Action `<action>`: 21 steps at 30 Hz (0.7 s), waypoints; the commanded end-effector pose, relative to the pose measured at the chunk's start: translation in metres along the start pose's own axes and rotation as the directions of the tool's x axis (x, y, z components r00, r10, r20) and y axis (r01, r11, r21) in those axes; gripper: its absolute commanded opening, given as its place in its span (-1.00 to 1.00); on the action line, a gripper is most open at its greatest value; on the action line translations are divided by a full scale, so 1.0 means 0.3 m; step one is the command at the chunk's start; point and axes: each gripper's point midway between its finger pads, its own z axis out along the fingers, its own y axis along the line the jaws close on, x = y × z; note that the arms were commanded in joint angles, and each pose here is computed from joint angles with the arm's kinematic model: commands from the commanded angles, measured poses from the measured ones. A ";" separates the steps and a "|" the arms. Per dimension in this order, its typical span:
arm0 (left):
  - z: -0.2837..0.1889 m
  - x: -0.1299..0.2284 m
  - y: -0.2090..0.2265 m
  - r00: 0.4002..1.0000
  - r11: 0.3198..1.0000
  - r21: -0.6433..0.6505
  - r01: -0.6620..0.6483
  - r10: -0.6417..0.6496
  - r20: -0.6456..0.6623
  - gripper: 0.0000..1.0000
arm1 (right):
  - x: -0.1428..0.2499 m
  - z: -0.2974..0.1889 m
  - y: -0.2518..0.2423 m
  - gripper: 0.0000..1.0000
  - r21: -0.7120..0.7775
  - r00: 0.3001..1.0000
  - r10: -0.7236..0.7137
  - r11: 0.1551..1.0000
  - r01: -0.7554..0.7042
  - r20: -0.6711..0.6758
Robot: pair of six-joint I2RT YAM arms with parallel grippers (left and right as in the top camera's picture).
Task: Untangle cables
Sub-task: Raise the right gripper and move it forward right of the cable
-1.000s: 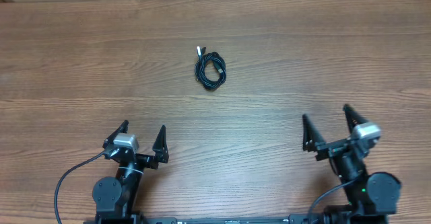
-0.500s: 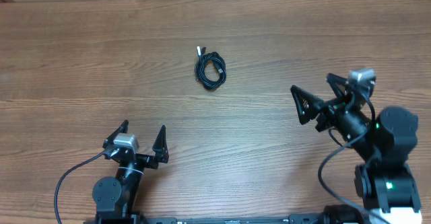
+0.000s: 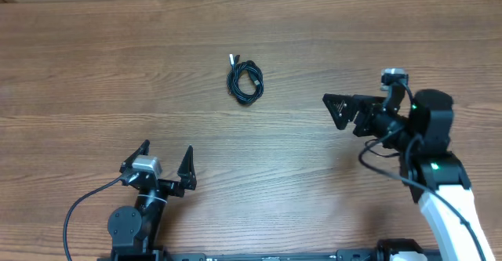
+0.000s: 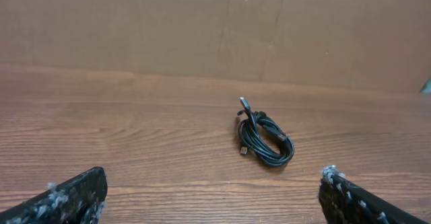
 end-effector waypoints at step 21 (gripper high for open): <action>-0.001 -0.006 0.024 1.000 0.999 -0.044 -0.008 0.009 0.013 0.99 | 0.099 0.171 -0.254 1.00 0.199 0.981 0.154 0.972 -0.128 -0.119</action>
